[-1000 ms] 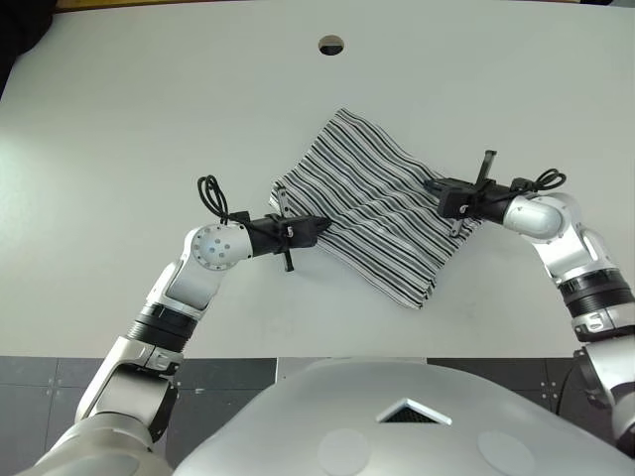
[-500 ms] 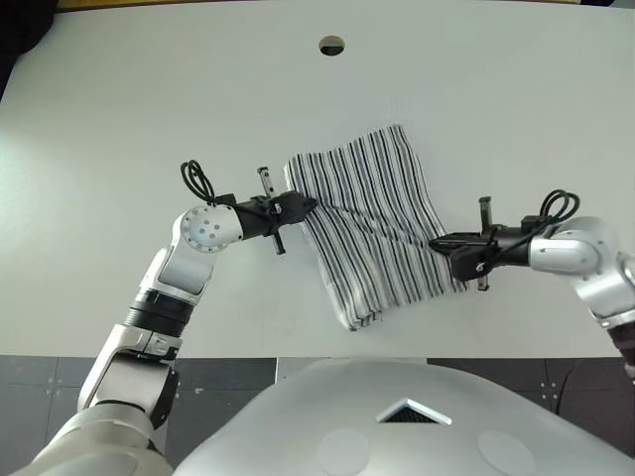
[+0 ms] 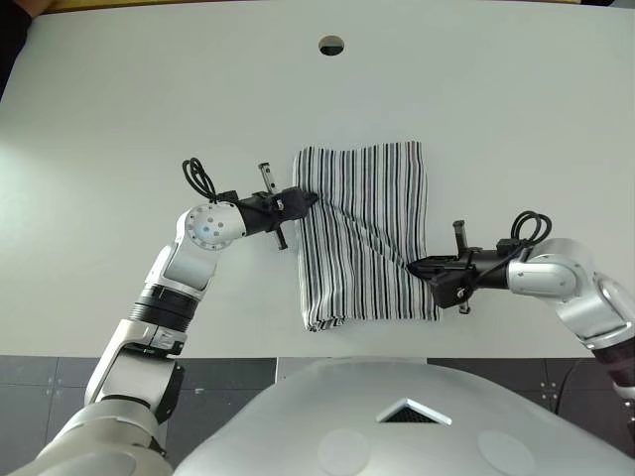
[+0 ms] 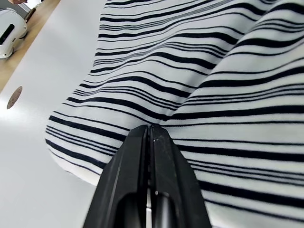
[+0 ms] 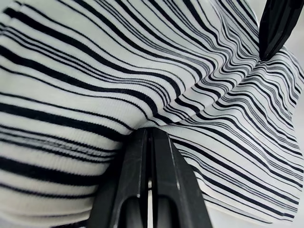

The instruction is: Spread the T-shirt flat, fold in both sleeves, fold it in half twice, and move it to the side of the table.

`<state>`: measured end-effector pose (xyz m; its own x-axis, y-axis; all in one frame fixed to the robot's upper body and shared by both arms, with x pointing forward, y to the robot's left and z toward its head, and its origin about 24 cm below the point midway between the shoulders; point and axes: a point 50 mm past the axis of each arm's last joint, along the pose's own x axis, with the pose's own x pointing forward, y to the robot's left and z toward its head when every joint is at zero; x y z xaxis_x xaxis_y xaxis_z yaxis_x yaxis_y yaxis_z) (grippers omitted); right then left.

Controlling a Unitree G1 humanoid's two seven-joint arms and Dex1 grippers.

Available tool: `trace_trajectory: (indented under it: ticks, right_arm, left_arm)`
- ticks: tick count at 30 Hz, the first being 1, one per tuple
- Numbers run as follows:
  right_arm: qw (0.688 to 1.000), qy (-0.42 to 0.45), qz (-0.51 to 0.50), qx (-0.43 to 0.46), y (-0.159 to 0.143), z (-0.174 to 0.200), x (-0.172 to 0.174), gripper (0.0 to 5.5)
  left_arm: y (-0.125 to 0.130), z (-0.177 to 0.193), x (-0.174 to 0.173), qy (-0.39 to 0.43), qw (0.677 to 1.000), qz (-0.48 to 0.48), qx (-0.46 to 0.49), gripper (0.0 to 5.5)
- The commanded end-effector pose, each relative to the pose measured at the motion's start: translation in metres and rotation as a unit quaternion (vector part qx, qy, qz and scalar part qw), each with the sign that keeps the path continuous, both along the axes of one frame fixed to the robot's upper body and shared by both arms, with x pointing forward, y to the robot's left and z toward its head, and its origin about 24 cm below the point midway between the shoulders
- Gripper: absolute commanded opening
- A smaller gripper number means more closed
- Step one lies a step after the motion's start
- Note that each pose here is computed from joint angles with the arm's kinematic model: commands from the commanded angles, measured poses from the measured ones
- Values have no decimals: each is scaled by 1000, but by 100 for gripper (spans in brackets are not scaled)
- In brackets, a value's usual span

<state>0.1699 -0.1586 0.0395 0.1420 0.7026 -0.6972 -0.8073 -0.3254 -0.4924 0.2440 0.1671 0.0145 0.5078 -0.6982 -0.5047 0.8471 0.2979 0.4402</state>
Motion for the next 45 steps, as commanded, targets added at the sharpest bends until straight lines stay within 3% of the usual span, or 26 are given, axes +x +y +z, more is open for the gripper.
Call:
trace_trajectory:
  ticks: [1,6,9,15,19,25,34,38,45]
  right_arm:
    - [999,-11,-37,10,-3,-1,6,10]
    - [971,-99,-87,201,0,57,28,10]
    - [970,-92,-82,210,-10,68,28,10]
    - [994,-33,-59,81,-52,70,18,10]
    - [999,25,-42,11,-61,58,5,89]
    - [999,51,-14,0,-52,29,-5,196]
    - [999,-3,24,-40,-53,5,-6,199]
    - [996,-59,59,-14,-40,5,-6,199]
    - [993,-60,102,-3,-29,0,-20,213]
  left_arm:
    - [1,10,7,-35,999,14,-21,11]
    - [3,78,11,-165,957,23,-237,11]
    - [14,98,4,-176,943,8,-283,11]
    - [49,62,-53,-46,991,-81,-98,11]
    - [59,51,-81,15,994,-95,-48,84]
    - [52,29,-101,75,990,-122,-21,178]
    - [43,15,-114,111,982,-152,-11,190]
    - [37,12,-115,116,980,-161,-20,190]
    - [31,12,-114,118,977,-175,-25,192]
